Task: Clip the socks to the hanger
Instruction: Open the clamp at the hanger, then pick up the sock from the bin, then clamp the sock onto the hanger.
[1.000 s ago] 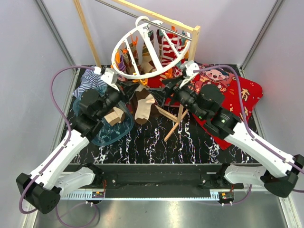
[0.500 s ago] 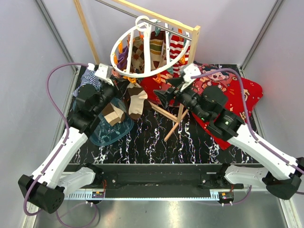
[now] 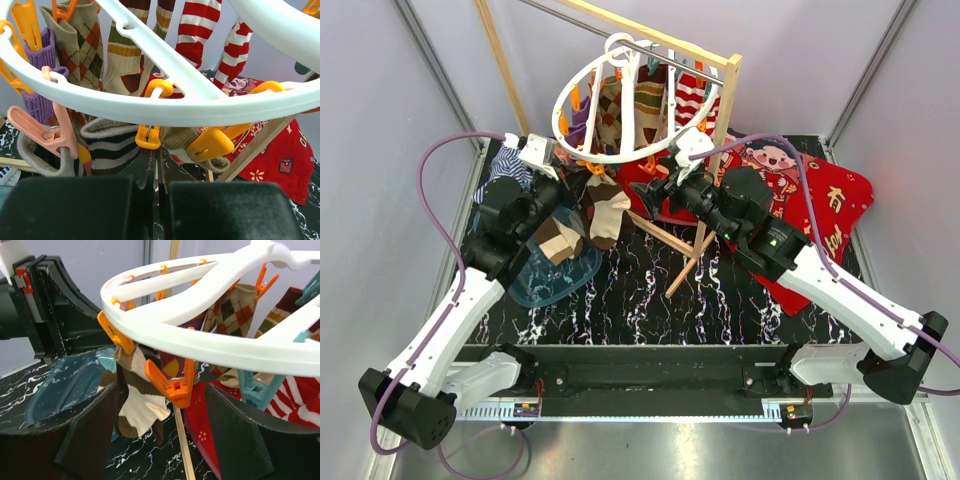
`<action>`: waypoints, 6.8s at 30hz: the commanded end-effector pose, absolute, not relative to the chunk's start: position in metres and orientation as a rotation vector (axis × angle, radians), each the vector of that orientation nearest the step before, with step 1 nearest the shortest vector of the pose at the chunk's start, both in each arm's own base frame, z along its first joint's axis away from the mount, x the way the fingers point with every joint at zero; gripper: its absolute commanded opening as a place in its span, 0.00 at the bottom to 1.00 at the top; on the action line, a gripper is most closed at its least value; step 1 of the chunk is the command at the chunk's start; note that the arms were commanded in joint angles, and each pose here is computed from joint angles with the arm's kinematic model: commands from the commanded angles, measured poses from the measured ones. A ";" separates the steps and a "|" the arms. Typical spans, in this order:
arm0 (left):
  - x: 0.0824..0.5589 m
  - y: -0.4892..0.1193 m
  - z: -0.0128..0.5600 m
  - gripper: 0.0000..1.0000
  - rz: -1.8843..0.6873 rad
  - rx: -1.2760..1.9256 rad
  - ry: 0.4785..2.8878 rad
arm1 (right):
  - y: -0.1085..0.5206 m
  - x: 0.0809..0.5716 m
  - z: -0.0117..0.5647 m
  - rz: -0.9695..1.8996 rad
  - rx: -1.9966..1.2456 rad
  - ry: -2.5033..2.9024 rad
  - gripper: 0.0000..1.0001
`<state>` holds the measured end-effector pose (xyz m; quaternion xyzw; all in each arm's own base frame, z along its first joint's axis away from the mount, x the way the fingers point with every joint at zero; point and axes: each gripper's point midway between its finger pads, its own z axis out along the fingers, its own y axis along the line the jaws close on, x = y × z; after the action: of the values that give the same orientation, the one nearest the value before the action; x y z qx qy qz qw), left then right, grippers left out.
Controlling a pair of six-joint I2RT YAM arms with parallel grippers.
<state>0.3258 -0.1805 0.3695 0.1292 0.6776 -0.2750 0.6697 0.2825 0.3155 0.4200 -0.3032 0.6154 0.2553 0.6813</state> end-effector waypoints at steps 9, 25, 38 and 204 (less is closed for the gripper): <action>0.324 -0.178 0.397 0.00 -0.619 0.290 1.458 | 0.318 0.291 0.473 0.613 -0.612 1.215 0.73; 0.324 -0.176 0.399 0.00 -0.607 0.295 1.463 | 0.321 0.293 0.485 0.655 -0.566 1.199 0.48; 0.314 -0.171 0.413 0.01 -0.607 0.298 1.438 | 0.324 0.288 0.475 0.738 -0.527 1.262 0.20; 0.232 -0.257 0.397 0.00 -0.799 0.587 1.954 | 0.305 0.285 0.461 0.831 -0.349 1.304 0.00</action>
<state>0.2165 -0.2496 0.3686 0.2889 0.7979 -0.3182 0.4227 0.2875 0.3184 0.4420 -0.1693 0.6084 0.3730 0.6797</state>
